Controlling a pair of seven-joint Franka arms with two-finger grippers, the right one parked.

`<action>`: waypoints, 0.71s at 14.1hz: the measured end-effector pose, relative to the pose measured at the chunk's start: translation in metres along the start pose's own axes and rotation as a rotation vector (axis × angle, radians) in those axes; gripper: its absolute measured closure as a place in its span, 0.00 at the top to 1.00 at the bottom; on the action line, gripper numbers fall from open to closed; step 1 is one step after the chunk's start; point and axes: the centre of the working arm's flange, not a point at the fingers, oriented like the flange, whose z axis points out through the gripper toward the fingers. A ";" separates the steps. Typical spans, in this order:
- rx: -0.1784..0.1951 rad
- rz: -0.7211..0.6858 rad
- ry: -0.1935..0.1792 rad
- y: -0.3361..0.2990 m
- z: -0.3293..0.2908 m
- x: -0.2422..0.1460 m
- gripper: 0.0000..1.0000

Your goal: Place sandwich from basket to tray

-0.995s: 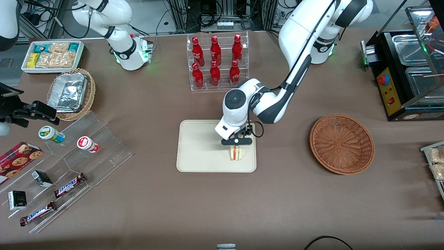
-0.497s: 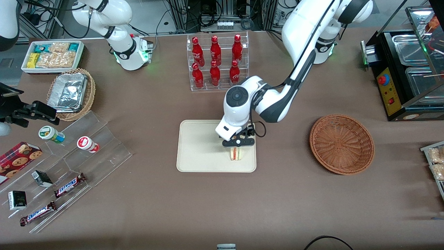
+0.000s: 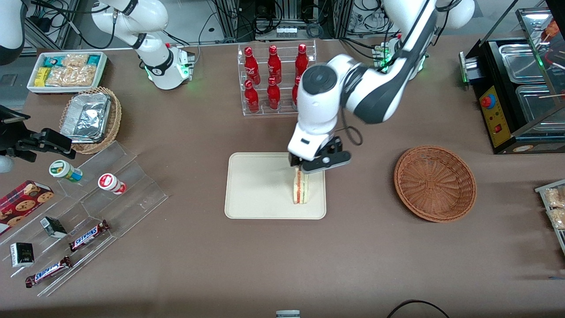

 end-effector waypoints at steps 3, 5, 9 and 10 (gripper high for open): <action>0.032 -0.064 0.016 -0.037 -0.041 0.023 1.00; 0.057 -0.109 0.018 -0.064 -0.062 0.036 1.00; 0.083 -0.188 0.024 -0.111 -0.093 0.061 1.00; 0.087 -0.197 0.026 -0.122 -0.098 0.068 1.00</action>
